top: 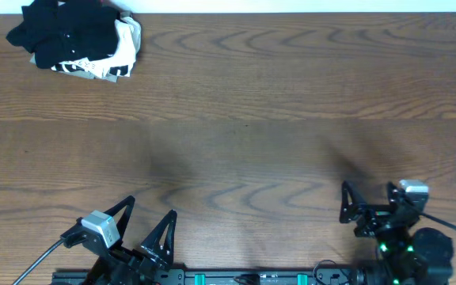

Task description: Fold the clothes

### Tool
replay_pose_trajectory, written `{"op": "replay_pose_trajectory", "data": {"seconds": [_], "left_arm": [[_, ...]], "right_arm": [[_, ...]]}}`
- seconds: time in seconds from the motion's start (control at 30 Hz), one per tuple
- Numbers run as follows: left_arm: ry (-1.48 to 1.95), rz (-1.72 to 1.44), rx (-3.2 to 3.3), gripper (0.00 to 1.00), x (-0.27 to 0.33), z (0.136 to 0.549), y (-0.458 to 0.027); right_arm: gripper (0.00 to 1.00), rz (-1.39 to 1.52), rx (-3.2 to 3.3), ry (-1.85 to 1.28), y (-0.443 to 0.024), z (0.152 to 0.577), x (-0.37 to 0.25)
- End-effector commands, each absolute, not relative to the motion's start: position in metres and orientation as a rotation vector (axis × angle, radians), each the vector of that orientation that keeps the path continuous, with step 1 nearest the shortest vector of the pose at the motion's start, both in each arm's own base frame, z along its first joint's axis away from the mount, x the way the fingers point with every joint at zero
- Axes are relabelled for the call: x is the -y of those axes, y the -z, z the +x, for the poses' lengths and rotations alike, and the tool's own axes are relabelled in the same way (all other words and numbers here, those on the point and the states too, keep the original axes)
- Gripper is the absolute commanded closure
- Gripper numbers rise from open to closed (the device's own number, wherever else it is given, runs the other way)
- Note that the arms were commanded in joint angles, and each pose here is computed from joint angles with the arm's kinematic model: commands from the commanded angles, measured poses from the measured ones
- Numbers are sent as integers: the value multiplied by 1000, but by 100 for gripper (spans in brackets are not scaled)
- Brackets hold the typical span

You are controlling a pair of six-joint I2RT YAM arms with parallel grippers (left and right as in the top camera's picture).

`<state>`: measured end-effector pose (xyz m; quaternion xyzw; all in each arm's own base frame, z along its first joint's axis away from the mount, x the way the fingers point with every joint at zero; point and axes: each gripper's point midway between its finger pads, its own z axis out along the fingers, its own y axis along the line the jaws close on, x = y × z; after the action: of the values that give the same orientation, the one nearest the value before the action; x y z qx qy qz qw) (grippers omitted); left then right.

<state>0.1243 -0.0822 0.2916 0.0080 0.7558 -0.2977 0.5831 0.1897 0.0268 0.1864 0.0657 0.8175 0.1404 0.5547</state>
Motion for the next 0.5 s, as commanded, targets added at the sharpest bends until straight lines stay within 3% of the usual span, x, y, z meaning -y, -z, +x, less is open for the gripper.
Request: {"op": "replay_pose_trajectory", "data": {"seconds": [0.0,0.47], "left_arm": [[713,23,-1761,2,84,123,-292],[713,23,-1761,2,84,123,-292]], "right_arm": [[1,113,-1919,-336,-167,200,-31],[1,-151,-1658,-208,-184,231,-42]]}}
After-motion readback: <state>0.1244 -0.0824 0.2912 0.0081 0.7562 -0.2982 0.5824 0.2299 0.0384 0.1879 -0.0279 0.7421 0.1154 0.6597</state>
